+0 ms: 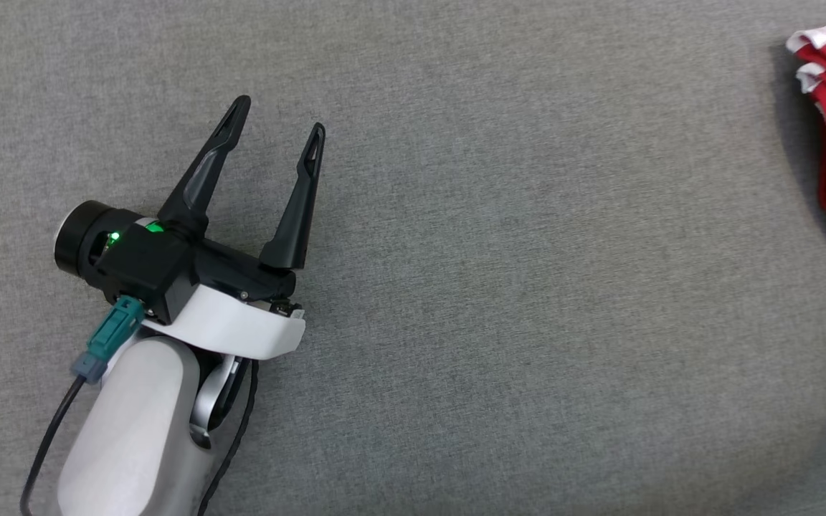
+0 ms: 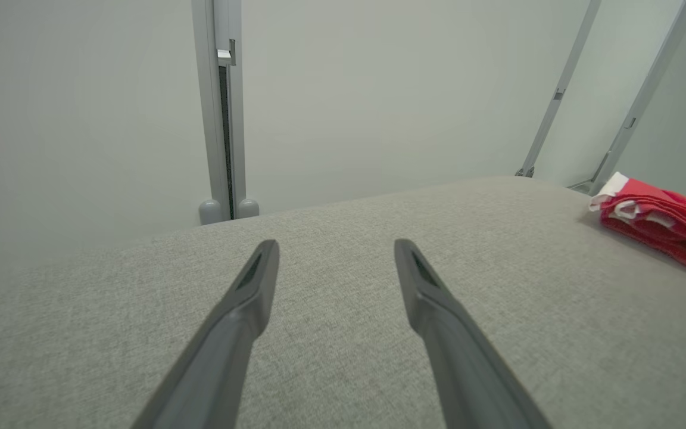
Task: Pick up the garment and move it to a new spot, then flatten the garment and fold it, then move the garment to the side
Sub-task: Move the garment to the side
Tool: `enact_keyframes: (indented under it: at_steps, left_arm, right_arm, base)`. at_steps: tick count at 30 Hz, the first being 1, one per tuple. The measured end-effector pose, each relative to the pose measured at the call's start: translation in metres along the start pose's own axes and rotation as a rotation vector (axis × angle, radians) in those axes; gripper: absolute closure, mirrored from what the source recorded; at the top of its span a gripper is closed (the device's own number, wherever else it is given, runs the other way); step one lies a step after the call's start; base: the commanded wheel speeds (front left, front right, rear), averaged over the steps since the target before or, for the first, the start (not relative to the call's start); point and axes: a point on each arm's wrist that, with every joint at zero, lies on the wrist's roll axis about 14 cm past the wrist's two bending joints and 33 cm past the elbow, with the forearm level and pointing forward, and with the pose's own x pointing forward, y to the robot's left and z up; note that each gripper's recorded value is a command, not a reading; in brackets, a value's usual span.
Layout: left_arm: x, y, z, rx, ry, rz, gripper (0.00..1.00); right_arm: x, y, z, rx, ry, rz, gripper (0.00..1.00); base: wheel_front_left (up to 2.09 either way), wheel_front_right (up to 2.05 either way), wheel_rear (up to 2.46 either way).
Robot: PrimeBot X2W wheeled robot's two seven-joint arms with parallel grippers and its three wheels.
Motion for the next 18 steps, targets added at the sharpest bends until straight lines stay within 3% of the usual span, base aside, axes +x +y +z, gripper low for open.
enact_keyframes:
  at_steps: [8,18]
  left_arm:
    - [-0.017,-0.008,0.007,-0.009,0.016,0.022,0.0]
    - [-0.049,-0.003,0.028,-0.007,-0.006,0.112,0.0]
  right_arm:
    - [-0.044,0.0,-0.012,0.065,-0.058,-0.008,0.0]
    - [-0.107,0.064,0.024,0.138,-0.266,0.154,0.0]
  base:
    - [0.0,0.0,0.0]
    - [0.0,0.0,0.0]
